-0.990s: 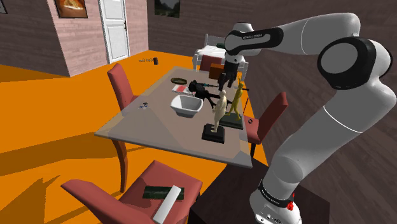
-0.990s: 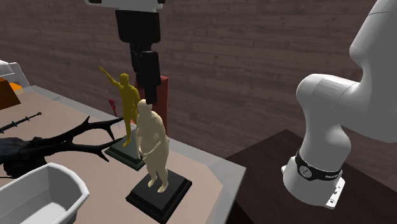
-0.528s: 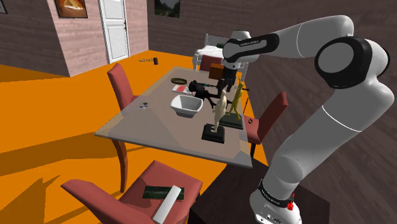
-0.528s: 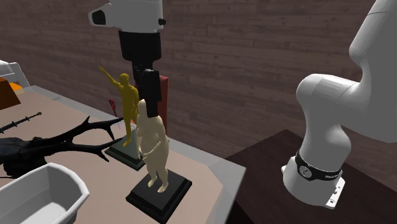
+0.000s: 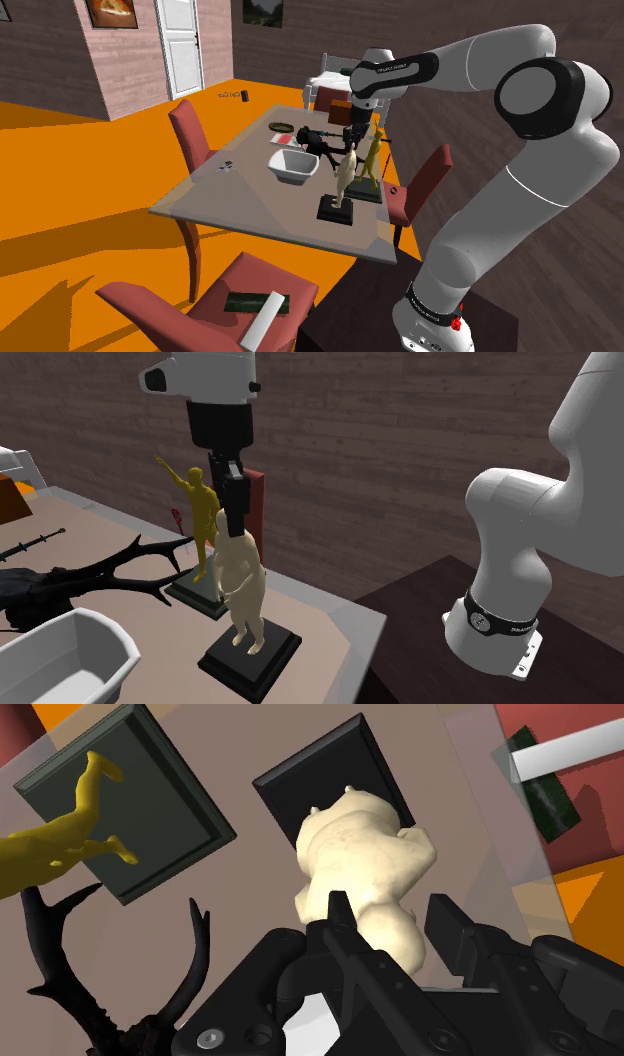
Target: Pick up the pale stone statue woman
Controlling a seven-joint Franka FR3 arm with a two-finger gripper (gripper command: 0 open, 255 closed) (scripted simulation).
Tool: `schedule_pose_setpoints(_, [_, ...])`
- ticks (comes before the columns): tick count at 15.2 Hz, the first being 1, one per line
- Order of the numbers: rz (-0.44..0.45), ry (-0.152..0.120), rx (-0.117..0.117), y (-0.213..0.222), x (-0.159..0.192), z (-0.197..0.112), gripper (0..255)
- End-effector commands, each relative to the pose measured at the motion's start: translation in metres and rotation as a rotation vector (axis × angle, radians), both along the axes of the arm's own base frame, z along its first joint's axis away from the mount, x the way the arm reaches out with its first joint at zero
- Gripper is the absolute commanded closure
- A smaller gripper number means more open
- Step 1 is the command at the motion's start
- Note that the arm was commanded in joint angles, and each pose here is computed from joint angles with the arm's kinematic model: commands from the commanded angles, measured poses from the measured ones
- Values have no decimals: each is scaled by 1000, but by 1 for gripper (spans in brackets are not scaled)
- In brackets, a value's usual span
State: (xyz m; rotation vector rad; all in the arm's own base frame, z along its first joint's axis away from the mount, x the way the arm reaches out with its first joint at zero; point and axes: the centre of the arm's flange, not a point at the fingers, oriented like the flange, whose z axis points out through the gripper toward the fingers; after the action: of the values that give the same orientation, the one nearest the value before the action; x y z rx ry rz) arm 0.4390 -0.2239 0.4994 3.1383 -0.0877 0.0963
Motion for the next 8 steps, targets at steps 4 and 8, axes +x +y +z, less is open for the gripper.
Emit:
schedule_pose_setpoints(4, [-1,1,0,0,0,9,255])
schedule_pose_setpoints(8, [-1,1,0,0,0,30,255])
